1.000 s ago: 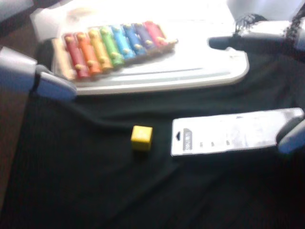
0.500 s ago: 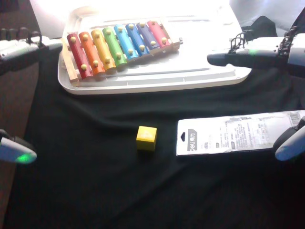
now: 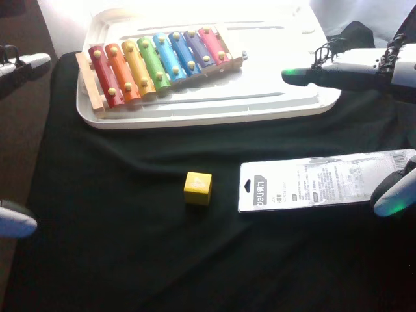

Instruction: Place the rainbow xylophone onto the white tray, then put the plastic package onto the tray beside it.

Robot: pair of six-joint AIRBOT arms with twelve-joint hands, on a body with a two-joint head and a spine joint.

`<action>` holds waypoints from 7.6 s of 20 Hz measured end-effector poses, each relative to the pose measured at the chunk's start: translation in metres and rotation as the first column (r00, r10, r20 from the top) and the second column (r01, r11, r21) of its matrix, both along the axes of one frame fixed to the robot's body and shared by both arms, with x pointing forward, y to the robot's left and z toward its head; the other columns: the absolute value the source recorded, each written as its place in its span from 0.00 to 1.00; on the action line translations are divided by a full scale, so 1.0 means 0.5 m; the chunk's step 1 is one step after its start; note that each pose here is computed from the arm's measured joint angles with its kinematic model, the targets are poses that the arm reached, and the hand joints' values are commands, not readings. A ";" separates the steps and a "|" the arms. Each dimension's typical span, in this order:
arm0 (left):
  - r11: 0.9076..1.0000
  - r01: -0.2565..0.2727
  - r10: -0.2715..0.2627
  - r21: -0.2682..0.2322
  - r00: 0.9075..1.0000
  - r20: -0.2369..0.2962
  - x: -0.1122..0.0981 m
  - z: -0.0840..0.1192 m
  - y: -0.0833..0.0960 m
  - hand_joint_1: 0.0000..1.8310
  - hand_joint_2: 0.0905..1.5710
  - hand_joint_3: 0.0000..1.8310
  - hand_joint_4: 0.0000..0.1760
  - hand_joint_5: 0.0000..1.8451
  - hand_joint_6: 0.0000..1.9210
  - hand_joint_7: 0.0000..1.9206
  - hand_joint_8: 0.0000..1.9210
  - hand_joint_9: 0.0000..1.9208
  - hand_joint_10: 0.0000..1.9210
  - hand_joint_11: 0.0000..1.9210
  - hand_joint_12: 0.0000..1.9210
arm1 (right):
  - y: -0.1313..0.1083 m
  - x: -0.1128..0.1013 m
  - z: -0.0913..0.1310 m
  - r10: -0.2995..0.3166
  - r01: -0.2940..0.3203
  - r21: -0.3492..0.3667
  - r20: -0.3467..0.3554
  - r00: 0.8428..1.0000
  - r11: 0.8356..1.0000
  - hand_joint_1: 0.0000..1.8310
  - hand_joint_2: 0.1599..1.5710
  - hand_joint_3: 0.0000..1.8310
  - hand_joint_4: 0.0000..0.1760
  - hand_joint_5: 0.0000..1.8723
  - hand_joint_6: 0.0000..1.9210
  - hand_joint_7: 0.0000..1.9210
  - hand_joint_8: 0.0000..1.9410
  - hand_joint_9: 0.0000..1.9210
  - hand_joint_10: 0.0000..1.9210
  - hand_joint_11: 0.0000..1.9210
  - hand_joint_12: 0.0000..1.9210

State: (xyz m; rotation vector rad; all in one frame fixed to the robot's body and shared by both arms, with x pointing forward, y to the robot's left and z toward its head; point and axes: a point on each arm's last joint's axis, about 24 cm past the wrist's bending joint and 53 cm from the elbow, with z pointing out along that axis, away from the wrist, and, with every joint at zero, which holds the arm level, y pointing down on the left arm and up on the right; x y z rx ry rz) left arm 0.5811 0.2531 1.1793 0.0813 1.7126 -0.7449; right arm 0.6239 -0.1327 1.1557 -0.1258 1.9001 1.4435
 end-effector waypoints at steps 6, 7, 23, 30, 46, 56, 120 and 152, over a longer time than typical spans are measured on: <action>0.996 -0.083 0.084 -0.031 0.996 0.032 -0.011 0.008 0.053 0.41 0.40 0.00 0.32 0.00 0.00 0.04 0.00 0.08 0.01 0.10 0.04 | -0.005 0.005 0.000 -0.009 0.009 0.003 -0.006 1.000 1.000 0.35 0.34 0.01 0.05 0.03 0.00 0.05 0.00 0.05 0.01 0.08 0.03; 0.997 -0.077 0.078 -0.029 0.996 0.031 -0.012 0.007 0.051 0.41 0.39 0.00 0.33 0.00 0.00 0.04 0.00 0.08 0.01 0.10 0.04 | -0.004 0.004 0.000 -0.005 0.005 0.001 -0.004 1.000 1.000 0.35 0.34 0.00 0.08 0.03 0.00 0.05 0.00 0.05 0.00 0.08 0.03; 0.996 -0.080 0.081 -0.032 0.996 0.035 -0.011 0.010 0.052 0.39 0.38 0.00 0.47 0.00 0.00 0.03 0.00 0.08 0.00 0.11 0.05 | -0.004 0.004 0.000 -0.005 0.005 0.000 -0.004 1.000 1.000 0.36 0.35 0.00 0.00 0.03 0.00 0.05 0.00 0.06 0.00 0.09 0.03; 0.996 -0.080 0.081 -0.032 0.996 0.035 -0.011 0.010 0.052 0.39 0.38 0.00 0.45 0.00 0.00 0.02 0.00 0.06 0.00 0.10 0.04 | -0.004 0.004 0.000 -0.005 0.005 0.001 -0.004 1.000 1.000 0.36 0.34 0.00 0.07 0.04 0.00 0.06 0.00 0.06 0.00 0.09 0.03; 0.992 -0.100 0.109 -0.077 0.987 0.115 0.016 0.044 0.074 0.45 0.39 0.00 0.26 0.01 0.00 0.04 0.00 0.10 0.00 0.11 0.04 | 0.010 0.009 -0.012 0.004 -0.004 0.006 -0.010 1.000 1.000 0.36 0.31 0.00 0.00 0.05 0.00 0.07 0.00 0.06 0.00 0.10 0.03; 0.990 -0.018 0.040 -0.139 0.986 0.159 0.119 0.061 -0.004 0.49 0.36 0.00 0.63 0.02 0.00 0.06 0.00 0.08 0.00 0.08 0.02 | 0.008 0.013 -0.013 -0.001 0.001 0.004 -0.008 1.000 1.000 0.36 0.31 0.00 0.00 0.05 0.00 0.07 0.00 0.07 0.00 0.11 0.03; 0.976 -0.152 0.182 -0.158 0.963 0.197 -0.024 0.082 0.112 0.45 0.37 0.00 0.20 0.02 0.00 0.06 0.00 0.07 0.00 0.08 0.05 | -0.040 0.007 -0.069 -0.030 0.018 -0.147 -0.084 0.996 0.989 0.30 0.32 0.00 0.18 0.05 0.00 0.06 0.00 0.06 0.00 0.12 0.03; 0.978 -0.102 0.131 -0.180 0.979 0.156 0.013 0.051 0.073 0.43 0.37 0.00 0.31 0.02 0.00 0.04 0.00 0.06 0.00 0.00 0.19 | -0.083 0.010 -0.155 -0.088 0.047 -0.307 -0.123 0.988 0.951 0.28 0.31 0.00 0.36 0.03 0.00 0.09 0.00 0.12 0.00 0.20 0.08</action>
